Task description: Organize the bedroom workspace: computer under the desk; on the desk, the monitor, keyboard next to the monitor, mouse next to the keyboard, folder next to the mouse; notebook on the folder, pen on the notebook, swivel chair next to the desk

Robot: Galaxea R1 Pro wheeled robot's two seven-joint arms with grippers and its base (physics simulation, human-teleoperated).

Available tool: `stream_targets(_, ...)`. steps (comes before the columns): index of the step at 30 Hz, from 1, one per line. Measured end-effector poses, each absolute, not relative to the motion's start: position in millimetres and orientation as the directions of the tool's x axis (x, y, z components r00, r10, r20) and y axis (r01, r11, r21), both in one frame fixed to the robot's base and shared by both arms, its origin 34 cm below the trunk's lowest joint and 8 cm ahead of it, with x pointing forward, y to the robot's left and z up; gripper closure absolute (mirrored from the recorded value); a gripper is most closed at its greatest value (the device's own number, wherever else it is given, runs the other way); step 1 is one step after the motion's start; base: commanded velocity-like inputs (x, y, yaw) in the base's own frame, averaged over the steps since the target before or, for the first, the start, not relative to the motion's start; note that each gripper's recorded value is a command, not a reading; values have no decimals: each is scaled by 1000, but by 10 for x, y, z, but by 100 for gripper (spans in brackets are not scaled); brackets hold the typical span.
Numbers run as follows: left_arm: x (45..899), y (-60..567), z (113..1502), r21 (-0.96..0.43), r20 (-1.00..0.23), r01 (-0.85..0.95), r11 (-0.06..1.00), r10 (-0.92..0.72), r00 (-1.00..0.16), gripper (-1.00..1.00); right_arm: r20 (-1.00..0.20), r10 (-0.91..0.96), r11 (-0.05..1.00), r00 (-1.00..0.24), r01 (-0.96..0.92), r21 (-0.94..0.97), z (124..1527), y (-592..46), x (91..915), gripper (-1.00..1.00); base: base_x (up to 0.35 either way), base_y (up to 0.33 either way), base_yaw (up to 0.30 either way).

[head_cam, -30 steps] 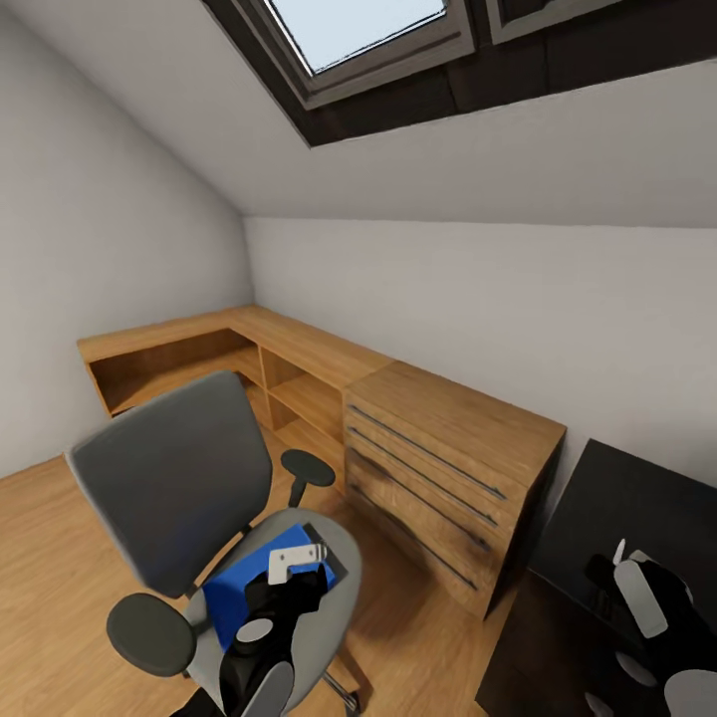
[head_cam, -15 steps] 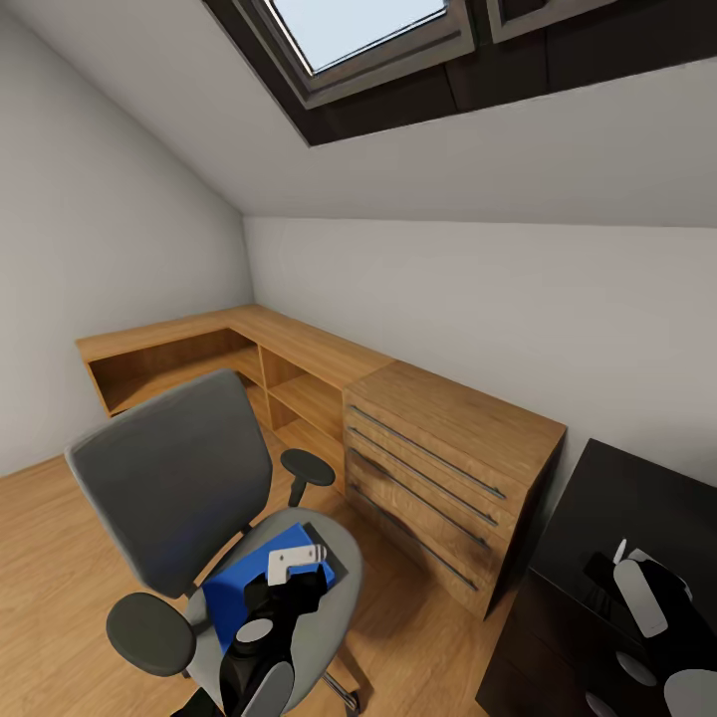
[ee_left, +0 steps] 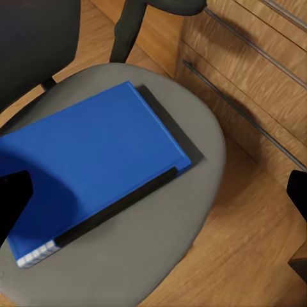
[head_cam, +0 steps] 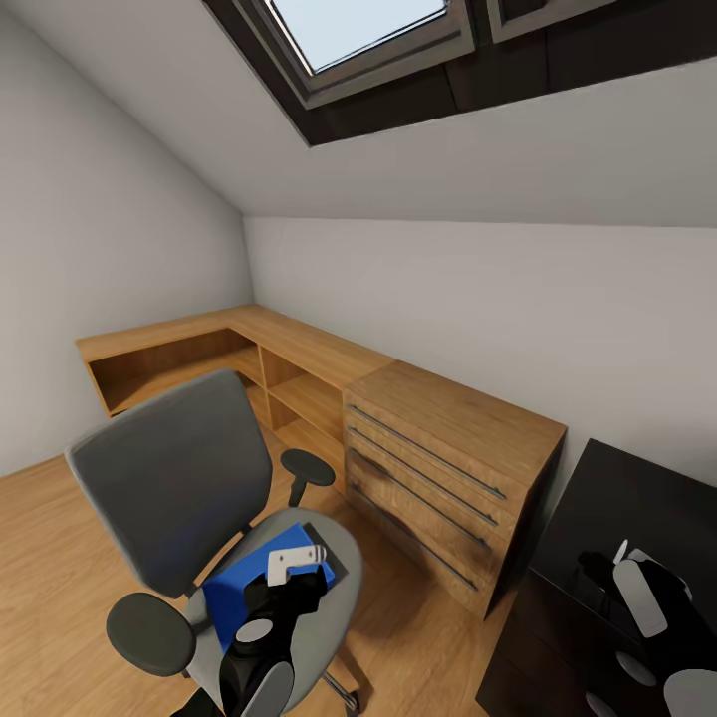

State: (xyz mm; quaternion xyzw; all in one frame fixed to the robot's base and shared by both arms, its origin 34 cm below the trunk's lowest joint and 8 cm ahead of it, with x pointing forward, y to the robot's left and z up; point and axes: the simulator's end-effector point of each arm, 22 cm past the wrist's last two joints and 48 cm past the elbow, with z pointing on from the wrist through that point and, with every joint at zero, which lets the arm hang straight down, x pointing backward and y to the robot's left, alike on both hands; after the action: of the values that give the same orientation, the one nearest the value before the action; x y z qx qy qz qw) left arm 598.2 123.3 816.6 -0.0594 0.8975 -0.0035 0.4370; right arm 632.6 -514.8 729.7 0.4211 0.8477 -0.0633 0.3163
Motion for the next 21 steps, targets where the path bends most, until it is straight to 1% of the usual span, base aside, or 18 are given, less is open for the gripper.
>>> stream_targets(21,5981,1233,8335,-58,-784,-104,993,-110,-612,-100,-573,683,631,-453,761,150,7388,-5146,6264,-100,0,0,0)
